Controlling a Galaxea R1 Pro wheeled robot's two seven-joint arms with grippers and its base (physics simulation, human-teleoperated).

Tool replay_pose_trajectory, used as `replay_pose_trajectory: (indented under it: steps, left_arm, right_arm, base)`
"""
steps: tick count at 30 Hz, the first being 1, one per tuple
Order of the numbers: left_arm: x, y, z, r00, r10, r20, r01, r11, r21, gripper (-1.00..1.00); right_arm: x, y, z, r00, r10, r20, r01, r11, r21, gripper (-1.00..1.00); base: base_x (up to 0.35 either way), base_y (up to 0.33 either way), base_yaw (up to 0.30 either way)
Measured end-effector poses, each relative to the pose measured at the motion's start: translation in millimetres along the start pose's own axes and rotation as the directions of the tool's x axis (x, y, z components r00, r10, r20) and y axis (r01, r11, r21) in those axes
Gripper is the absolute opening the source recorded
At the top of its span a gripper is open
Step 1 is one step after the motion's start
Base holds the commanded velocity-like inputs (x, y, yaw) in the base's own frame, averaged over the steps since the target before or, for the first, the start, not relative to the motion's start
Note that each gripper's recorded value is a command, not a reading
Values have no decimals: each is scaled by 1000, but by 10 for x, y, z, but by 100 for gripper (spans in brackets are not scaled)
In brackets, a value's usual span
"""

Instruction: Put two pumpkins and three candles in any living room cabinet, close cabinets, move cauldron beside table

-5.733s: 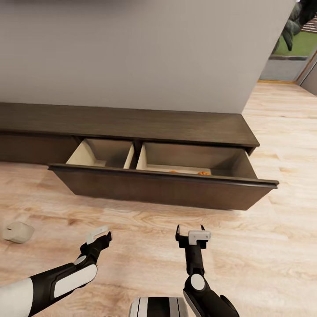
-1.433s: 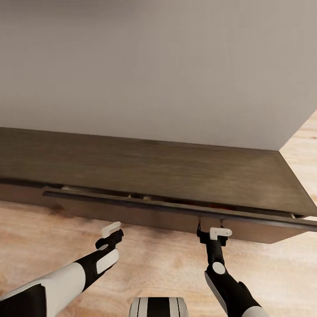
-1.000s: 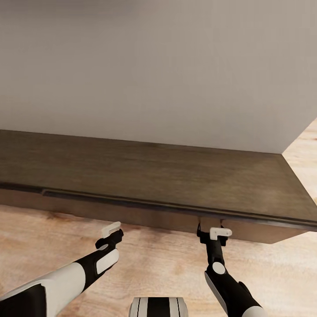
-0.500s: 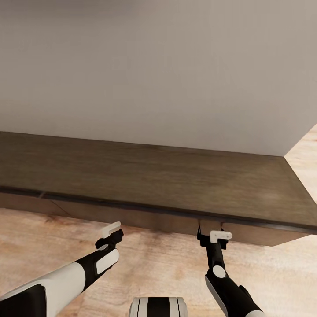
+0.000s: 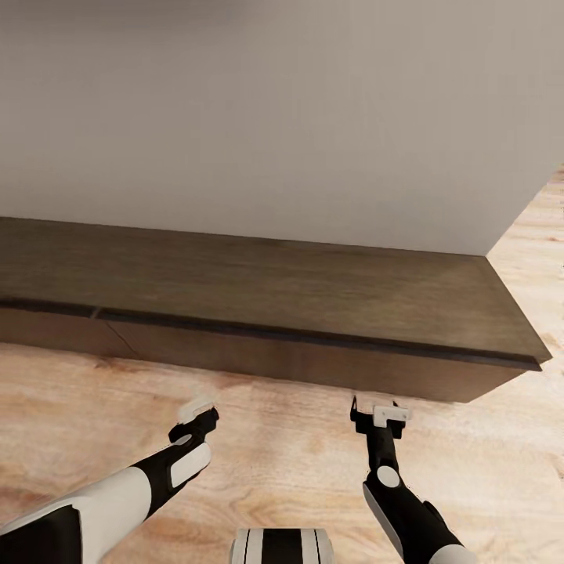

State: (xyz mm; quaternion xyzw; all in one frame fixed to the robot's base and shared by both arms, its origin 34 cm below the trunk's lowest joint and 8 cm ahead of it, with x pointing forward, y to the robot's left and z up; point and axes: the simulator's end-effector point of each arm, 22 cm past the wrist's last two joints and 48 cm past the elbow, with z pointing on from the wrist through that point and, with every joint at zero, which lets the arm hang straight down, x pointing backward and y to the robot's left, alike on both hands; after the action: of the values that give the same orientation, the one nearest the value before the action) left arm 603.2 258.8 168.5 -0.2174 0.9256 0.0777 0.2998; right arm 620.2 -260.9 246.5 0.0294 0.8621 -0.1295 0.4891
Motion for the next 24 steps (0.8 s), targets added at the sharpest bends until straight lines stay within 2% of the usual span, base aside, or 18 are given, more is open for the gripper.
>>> replay_pose_trajectory:
  steps: [4, 11, 15, 24]
  left_arm:
    - [2, 3, 1, 1000, 1, -1, -1, 1000, -1, 100]
    - [-123, -10, -57, 1000, -5, 20, 5, 1000, 1, 100]
    - [-190, -46, -113, 1000, -7, 28, 7, 1000, 4, 100]
    - [-382, -100, -223, 998, -17, 57, 16, 1000, 18, 100]
  right_arm:
    - [-5, 4, -1, 1000, 1, 2, -1, 1000, -1, 100]
    - [-136, 91, -44, 1000, 14, 19, -14, 1000, -11, 100]
    - [-249, 276, -116, 999, 46, 29, -45, 999, -27, 100]
    - [-372, 284, -173, 998, 45, 48, -44, 999, -31, 100]
  base:
    - [-294, 0, 0]
    - [-26, 0, 0]
    - [-58, 0, 0]
    - [-311, 0, 0]
